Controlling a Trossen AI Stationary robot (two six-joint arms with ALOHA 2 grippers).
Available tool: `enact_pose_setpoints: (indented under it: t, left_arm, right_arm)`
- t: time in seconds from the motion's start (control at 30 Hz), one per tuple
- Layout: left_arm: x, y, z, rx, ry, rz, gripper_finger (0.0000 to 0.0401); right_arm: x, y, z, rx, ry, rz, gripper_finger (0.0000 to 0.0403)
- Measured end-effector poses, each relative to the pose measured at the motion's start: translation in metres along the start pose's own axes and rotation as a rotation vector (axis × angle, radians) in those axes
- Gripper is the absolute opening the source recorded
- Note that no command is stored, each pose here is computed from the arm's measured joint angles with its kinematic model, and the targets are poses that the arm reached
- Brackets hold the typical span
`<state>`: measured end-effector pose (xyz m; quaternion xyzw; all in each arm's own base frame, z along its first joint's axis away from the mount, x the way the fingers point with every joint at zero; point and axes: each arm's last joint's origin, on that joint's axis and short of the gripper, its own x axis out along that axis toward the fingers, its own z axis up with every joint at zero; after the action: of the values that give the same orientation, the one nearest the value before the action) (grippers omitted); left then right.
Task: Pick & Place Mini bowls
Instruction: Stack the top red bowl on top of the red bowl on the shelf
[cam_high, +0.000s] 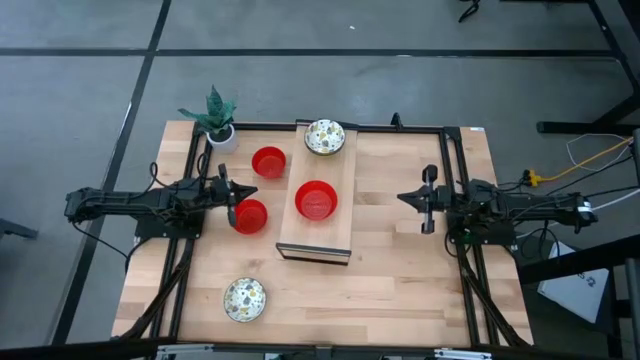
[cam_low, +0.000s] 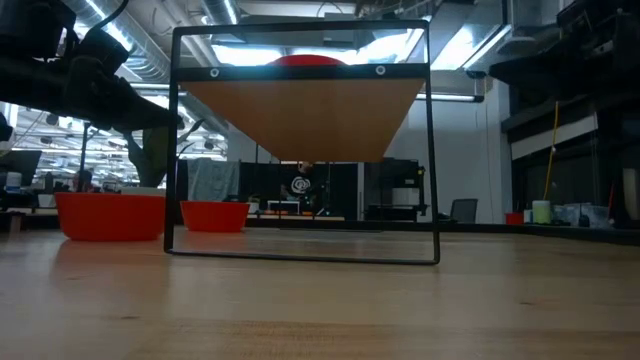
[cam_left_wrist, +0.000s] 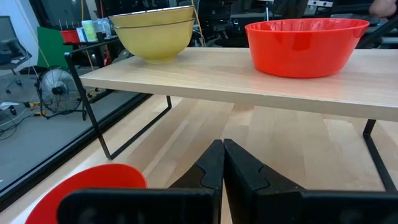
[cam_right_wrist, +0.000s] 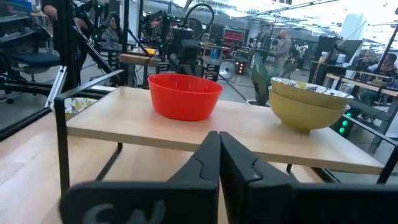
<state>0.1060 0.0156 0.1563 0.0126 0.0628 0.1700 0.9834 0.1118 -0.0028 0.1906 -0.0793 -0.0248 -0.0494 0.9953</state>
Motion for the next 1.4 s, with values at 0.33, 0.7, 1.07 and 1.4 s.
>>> enact_pose_setpoints:
  t: [0.33,0.7,1.07,1.4]
  left_arm:
    - [0.000,0.000,0.000,0.000,0.000,0.000,0.0004]
    - [0.000,0.000,0.000,0.000,0.000,0.000,0.0004]
    - [0.000,0.000,0.000,0.000,0.000,0.000,0.0004]
    - [0.000,0.000,0.000,0.000,0.000,0.000,0.0004]
  right_arm:
    - [-0.004,0.005,0.002,0.026,-0.024,0.048,0.0001]
    - [-0.005,0.009,-0.002,0.019,0.019,0.077,0.0001]
    - [-0.010,0.009,-0.011,0.019,-0.052,0.050,0.0001]
    - [-0.013,0.008,-0.009,0.020,-0.080,0.046,0.0001]
